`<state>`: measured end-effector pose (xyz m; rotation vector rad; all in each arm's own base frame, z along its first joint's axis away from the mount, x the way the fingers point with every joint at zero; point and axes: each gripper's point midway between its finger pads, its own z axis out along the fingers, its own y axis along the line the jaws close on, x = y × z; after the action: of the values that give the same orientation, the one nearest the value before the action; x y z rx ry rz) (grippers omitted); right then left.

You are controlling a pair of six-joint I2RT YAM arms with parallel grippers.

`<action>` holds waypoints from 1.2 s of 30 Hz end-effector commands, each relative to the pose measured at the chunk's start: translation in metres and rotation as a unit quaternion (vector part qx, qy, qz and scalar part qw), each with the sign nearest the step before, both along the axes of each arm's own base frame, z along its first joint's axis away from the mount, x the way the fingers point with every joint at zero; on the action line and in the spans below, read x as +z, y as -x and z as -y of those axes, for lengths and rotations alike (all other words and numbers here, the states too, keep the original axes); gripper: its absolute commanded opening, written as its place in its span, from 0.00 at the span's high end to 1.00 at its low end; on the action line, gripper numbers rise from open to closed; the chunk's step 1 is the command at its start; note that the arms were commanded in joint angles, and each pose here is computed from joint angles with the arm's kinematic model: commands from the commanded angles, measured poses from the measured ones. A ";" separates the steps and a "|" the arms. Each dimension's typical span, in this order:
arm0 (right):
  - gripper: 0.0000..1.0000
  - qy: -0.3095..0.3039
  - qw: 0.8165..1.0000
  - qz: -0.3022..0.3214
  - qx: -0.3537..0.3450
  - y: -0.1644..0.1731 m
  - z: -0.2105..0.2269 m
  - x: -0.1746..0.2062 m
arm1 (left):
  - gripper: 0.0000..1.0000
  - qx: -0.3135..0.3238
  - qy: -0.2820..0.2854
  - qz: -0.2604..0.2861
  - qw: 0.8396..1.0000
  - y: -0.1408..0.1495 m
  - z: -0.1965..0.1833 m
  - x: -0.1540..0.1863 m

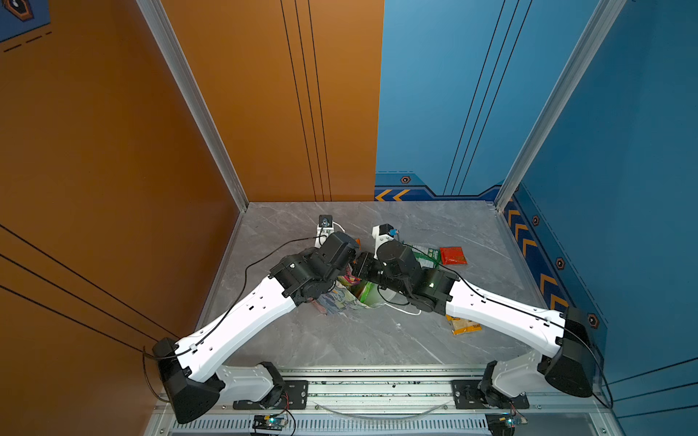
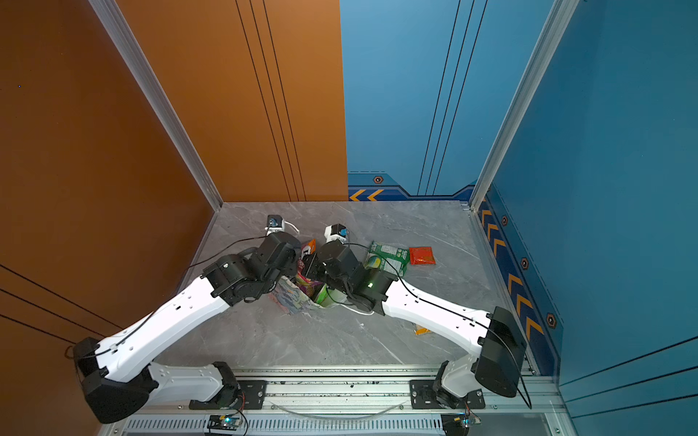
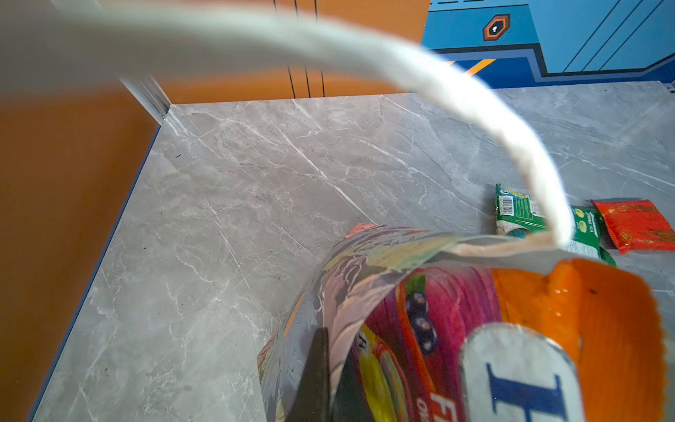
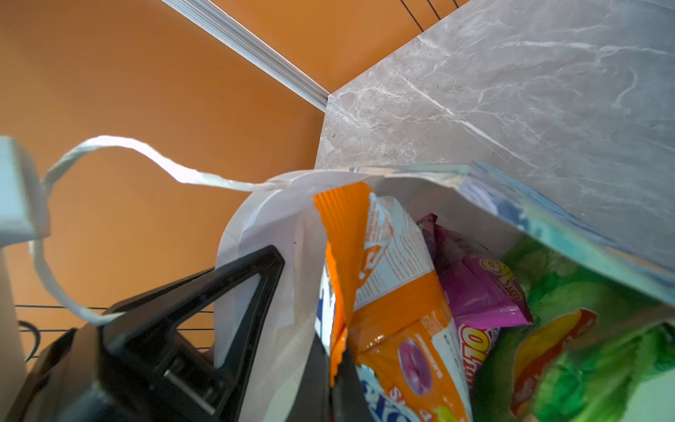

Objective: Place the snacks into the paper bag
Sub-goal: Place the snack in the paper bag.

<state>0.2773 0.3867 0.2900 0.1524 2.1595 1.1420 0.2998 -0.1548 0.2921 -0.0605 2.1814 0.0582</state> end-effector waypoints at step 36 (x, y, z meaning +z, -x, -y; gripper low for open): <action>1.00 0.082 0.991 -0.042 0.097 -0.001 -0.053 -0.045 | 1.00 0.012 0.112 0.019 0.993 0.000 -0.015 0.021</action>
<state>0.2926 0.4359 0.2643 -0.0067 2.2785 1.0901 0.2927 -0.1310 0.2858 -0.1620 2.2394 -0.0408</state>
